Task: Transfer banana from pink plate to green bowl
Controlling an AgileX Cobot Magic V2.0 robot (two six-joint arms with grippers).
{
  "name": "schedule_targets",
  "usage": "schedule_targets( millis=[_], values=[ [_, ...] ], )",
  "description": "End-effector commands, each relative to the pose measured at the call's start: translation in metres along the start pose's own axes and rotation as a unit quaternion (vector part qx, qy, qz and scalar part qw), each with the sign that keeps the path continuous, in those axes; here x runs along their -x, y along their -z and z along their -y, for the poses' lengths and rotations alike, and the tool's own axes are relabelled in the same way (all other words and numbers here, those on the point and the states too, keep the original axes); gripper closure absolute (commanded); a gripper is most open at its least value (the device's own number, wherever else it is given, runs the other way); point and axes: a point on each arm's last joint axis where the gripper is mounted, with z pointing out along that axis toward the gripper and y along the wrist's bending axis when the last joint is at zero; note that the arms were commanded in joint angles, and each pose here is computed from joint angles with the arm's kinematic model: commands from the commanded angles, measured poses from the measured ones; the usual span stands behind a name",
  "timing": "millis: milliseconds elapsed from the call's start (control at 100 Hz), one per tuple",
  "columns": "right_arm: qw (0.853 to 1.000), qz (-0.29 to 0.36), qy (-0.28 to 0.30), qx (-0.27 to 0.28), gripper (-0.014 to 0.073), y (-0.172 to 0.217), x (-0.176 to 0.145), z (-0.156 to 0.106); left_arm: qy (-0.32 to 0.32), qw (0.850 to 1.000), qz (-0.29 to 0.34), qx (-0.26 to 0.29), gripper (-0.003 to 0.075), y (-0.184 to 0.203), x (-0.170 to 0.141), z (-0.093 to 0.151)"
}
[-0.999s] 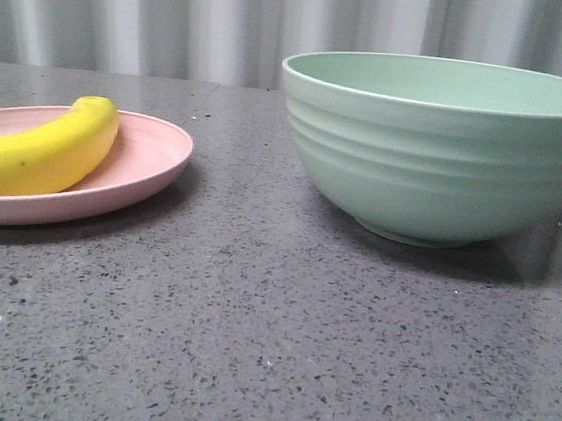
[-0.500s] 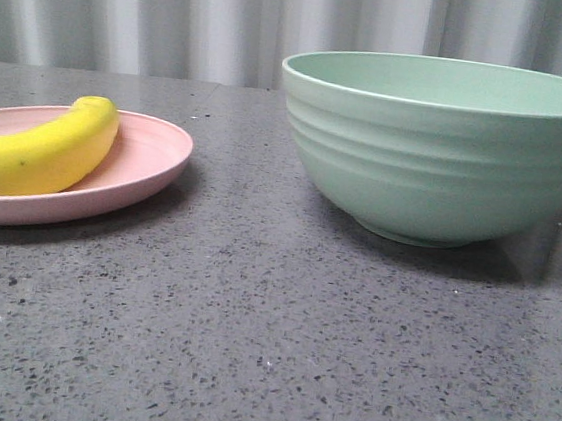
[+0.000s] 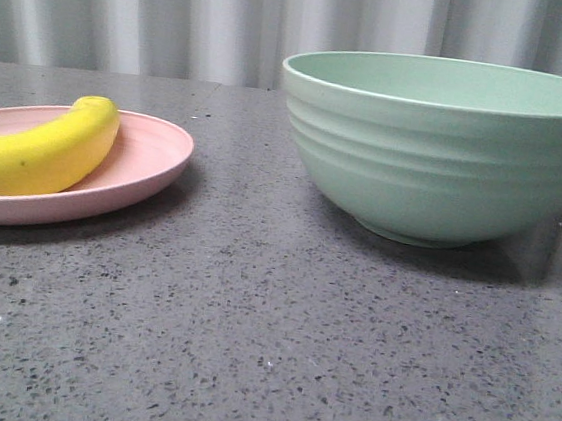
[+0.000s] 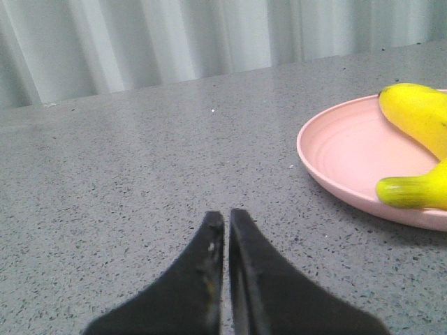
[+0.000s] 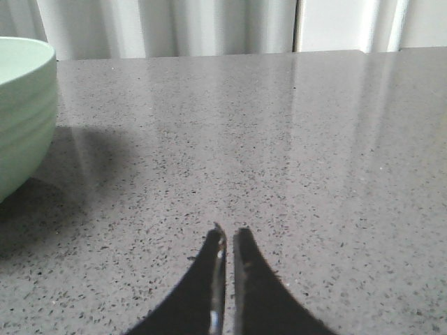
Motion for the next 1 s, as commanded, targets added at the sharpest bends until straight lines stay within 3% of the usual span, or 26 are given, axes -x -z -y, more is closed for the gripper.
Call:
schedule_targets(
  millis=[0, 989],
  values=[
    [0.999, 0.053, 0.006, -0.006, 0.0659, 0.0007, 0.0038, 0.0008, 0.006, 0.999, 0.052, 0.004, 0.0741, 0.0021, 0.0059, -0.0005],
    [0.996, 0.093, 0.005, -0.008, 0.0659, 0.0018, 0.0112, 0.0013, 0.013, 0.998, 0.054, 0.004, 0.0741, 0.0022, 0.0062, -0.0004]
  ],
)
